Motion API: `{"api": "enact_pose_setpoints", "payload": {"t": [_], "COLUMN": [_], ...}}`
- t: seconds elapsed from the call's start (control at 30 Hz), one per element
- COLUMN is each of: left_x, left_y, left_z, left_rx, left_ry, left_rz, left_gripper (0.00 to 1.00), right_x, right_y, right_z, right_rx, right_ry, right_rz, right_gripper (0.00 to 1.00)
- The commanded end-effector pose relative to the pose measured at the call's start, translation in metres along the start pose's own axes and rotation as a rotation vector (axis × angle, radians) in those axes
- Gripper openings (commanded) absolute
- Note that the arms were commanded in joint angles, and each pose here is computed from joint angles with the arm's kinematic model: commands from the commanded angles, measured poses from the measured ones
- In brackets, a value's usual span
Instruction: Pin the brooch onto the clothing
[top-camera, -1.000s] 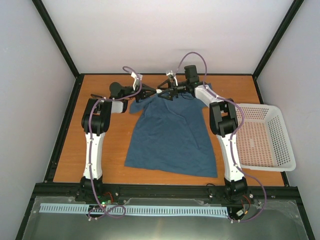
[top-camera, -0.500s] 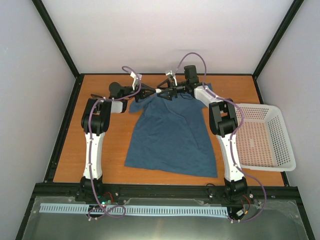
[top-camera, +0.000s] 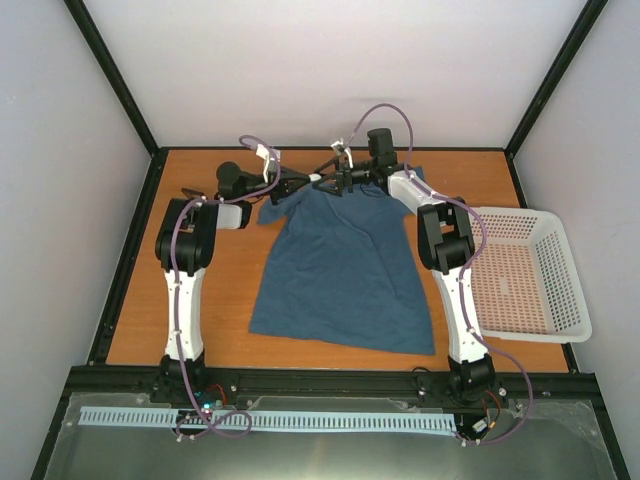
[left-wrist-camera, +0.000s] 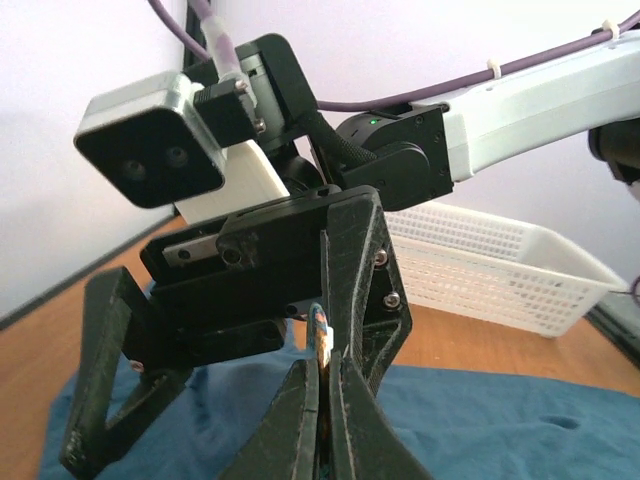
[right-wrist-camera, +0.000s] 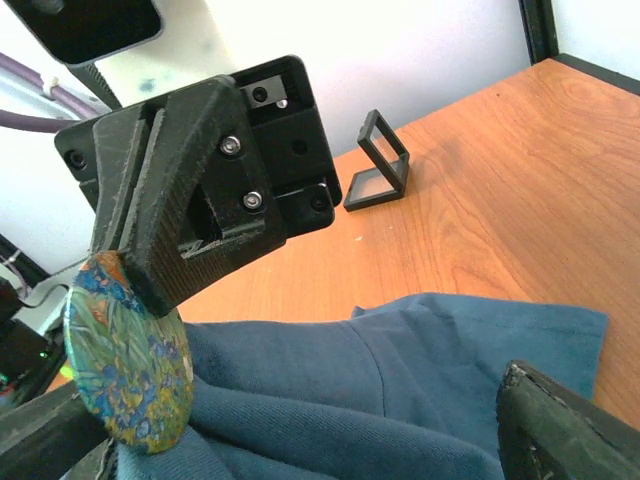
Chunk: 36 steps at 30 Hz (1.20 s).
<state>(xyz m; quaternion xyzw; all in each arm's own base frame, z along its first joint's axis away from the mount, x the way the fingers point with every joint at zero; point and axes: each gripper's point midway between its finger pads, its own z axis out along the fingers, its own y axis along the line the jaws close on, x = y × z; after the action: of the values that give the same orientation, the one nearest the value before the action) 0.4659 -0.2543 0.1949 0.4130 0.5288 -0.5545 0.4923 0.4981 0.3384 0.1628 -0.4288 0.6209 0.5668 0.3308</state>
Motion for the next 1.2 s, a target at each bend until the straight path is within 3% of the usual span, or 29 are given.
{"api": "enact_pose_setpoints", "payload": {"t": [0.0,1.03,1.17], "left_x": [-0.012,-0.004,-0.002], "left_y": [-0.035,-0.083,-0.083], "left_z": [0.031,0.053,0.055], "left_rx": [0.088,0.173,0.198], "left_ry": [0.040,0.082,0.094], "left_rz": [0.184,0.429,0.423], "left_gripper": [0.01,0.01,0.01], "right_x": [-0.011,-0.018,-0.028], "right_y": [-0.011,-0.045,-0.041], "right_z": [0.004,-0.018,-0.020], "right_rx": [0.038,-0.003,-0.022], "right_ry": [-0.009,-0.114,-0.113], "right_rz": [0.049,0.426,0.399], "right_gripper": [0.91,0.88,0.88]}}
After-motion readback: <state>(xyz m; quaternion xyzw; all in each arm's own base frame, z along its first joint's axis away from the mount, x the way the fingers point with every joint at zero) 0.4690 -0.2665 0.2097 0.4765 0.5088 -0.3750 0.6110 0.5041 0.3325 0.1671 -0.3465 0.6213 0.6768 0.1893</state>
